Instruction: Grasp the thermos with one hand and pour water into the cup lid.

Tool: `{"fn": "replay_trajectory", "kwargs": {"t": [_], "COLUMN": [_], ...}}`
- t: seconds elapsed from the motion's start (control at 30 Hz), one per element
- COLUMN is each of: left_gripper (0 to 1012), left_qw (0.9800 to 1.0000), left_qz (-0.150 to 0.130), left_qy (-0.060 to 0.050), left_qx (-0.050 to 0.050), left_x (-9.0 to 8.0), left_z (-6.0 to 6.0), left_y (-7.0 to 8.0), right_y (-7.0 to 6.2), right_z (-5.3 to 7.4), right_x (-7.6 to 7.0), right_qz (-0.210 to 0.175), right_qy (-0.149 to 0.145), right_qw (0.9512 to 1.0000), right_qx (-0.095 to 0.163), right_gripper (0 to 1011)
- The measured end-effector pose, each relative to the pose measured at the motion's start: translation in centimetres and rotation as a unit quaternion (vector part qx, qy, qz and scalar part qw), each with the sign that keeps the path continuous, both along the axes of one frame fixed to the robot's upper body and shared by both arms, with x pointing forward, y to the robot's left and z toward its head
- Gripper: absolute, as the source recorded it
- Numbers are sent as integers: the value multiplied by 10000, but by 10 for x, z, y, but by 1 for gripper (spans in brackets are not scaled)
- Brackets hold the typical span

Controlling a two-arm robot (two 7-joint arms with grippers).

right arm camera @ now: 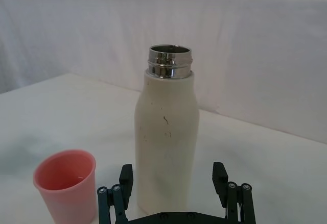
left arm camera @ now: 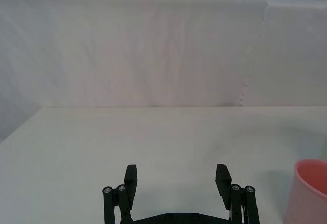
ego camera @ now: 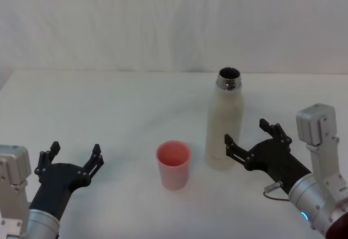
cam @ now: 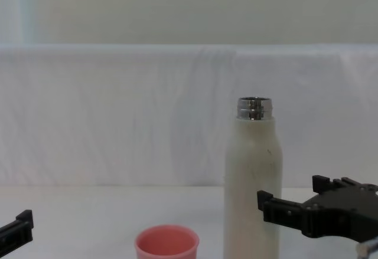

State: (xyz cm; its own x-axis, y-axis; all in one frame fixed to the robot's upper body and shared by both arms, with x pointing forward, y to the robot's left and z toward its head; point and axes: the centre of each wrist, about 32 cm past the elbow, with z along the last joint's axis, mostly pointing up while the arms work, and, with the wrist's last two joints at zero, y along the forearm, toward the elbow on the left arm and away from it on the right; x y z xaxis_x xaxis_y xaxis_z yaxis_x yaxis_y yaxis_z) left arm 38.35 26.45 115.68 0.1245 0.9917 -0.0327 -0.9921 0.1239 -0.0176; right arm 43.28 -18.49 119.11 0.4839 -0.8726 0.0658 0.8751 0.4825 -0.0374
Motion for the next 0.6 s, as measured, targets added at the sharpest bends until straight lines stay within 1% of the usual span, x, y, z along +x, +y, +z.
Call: {"fn": "replay_trajectory", "kwargs": {"t": [0.17,0.6], "left_gripper": [1001,1001], "left_qw": [10000,10000], "left_qz": [0,0], "left_qy": [0,0], "left_qx": [0,0], "left_x": [0,0], "left_z": [0,0], "left_y": [0,0], "right_y": [3,14], "right_z": [2,3], "right_x": [7,20], "right_qz": [23,62], "right_qy": [0,-29], "right_qw": [10000,9999], "right_qx": [-25,-76], "right_gripper": [1000,1000]}}
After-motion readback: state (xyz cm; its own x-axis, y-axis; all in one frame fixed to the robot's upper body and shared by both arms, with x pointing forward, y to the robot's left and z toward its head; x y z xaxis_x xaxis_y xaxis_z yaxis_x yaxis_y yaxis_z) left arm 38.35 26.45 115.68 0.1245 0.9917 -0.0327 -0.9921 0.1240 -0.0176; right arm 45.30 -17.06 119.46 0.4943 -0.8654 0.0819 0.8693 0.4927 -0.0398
